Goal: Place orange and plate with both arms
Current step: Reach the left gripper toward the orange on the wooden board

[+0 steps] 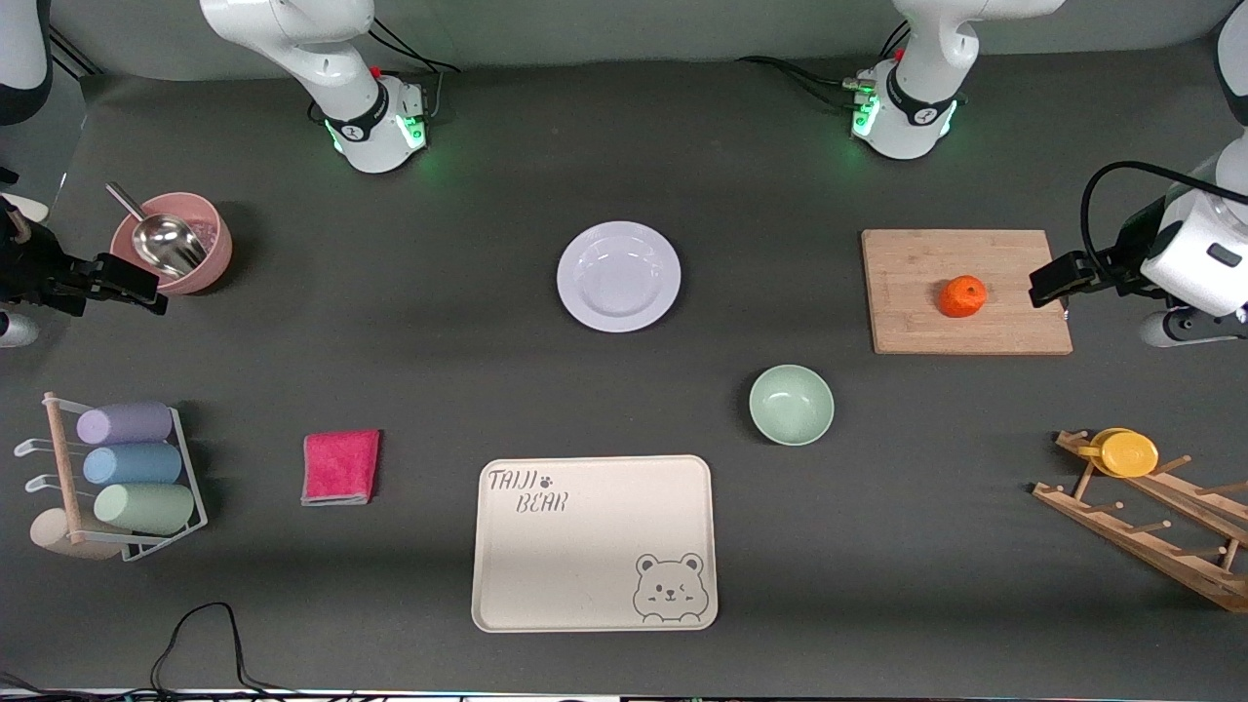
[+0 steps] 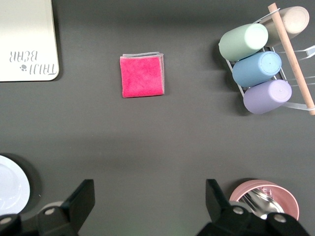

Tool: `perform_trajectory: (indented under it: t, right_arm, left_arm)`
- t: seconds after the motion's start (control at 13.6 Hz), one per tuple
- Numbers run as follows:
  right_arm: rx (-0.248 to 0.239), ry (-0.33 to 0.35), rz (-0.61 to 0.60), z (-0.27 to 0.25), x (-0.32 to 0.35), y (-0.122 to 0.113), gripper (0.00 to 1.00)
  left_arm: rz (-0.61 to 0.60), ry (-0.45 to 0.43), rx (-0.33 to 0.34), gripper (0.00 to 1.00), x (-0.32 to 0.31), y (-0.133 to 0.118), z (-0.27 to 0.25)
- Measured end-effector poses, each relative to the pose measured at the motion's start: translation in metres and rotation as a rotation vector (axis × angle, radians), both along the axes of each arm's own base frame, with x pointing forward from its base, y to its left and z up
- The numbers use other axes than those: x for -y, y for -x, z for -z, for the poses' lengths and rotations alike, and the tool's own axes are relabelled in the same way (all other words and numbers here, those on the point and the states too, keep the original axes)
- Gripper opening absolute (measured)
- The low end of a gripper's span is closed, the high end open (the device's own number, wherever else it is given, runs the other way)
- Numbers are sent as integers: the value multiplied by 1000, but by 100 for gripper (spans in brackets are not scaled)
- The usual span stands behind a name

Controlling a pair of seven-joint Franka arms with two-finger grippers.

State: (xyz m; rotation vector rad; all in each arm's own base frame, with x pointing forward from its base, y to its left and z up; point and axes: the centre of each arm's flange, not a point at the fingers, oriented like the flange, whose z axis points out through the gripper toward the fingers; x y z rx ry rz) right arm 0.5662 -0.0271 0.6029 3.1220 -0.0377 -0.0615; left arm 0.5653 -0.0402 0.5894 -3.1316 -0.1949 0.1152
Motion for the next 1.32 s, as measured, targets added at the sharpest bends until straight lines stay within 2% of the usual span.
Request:
perform_trajectory:
  t: [0.59,0.88,1.03,1.32]
  right_arm:
    - [-5,0,0,2,0,0,100]
    - [-11,-1,0,3,0,1,100]
    - [-21,-1,0,3,0,3,100]
    - [-23,-1,0,2,0,4,100]
  left_arm:
    - [-24,0,-8,100,-26,-1,1]
    - [-14,0,-60,100,-34,11,0]
    - [-20,-1,-75,100,-38,36,-9]
    - [-48,15,-81,100,-59,126,-16]
